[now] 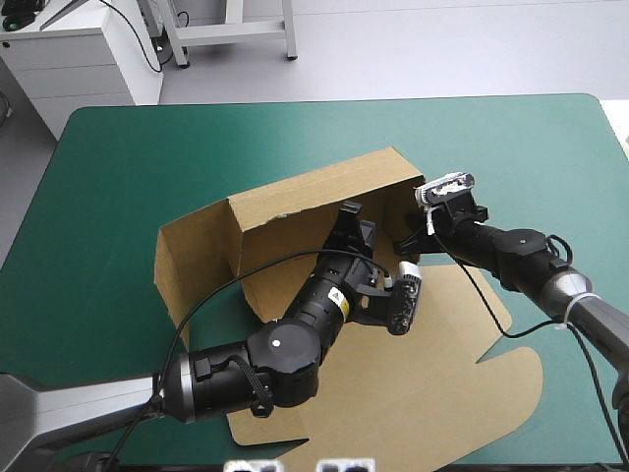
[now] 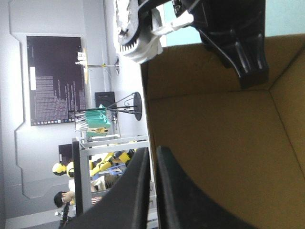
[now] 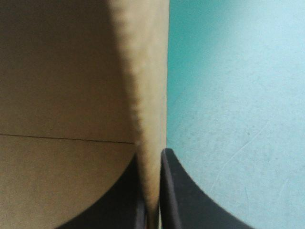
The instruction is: Fold the box
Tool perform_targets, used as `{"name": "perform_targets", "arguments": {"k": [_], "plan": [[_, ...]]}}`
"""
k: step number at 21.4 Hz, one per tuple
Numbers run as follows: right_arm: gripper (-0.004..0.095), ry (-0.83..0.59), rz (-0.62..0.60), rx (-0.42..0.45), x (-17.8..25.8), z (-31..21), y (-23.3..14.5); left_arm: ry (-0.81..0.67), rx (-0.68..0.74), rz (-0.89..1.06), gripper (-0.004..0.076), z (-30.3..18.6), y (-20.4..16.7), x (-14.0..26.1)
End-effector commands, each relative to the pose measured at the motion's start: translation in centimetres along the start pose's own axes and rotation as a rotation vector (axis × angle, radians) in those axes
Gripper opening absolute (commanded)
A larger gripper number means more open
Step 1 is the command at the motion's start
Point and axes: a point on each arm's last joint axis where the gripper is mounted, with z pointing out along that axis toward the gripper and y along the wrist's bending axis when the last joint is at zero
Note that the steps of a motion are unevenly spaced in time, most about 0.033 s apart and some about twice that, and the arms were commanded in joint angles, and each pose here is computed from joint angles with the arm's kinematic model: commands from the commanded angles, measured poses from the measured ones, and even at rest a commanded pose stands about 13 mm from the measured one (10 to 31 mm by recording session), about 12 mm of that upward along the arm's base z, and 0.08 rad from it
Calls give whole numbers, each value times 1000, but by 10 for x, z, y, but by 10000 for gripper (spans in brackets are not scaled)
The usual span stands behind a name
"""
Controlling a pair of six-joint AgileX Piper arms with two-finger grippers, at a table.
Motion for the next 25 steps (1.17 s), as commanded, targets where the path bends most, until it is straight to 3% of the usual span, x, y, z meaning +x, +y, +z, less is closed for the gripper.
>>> {"name": "perform_targets", "arguments": {"k": [1,6,8,11,14,20,25], "plan": [[-17,-84,26,-21,-22,-14,4,3,11,-114,18,-16,33,10],[-16,-83,22,-29,-21,-14,5,-34,163,-339,18,-30,82,22],[-17,-83,22,-29,-21,-14,5,-52,179,-481,18,-38,117,41],[-18,-83,22,-29,-21,-14,5,45,157,-712,18,-44,158,101],[-18,-84,21,-29,-22,-15,5,214,180,-934,17,-38,163,170],[-18,-84,4,-28,-22,-16,5,396,138,-1317,13,-55,158,279],[-18,-103,-95,-16,-28,-30,8,387,172,-1449,-8,-54,128,312]]}}
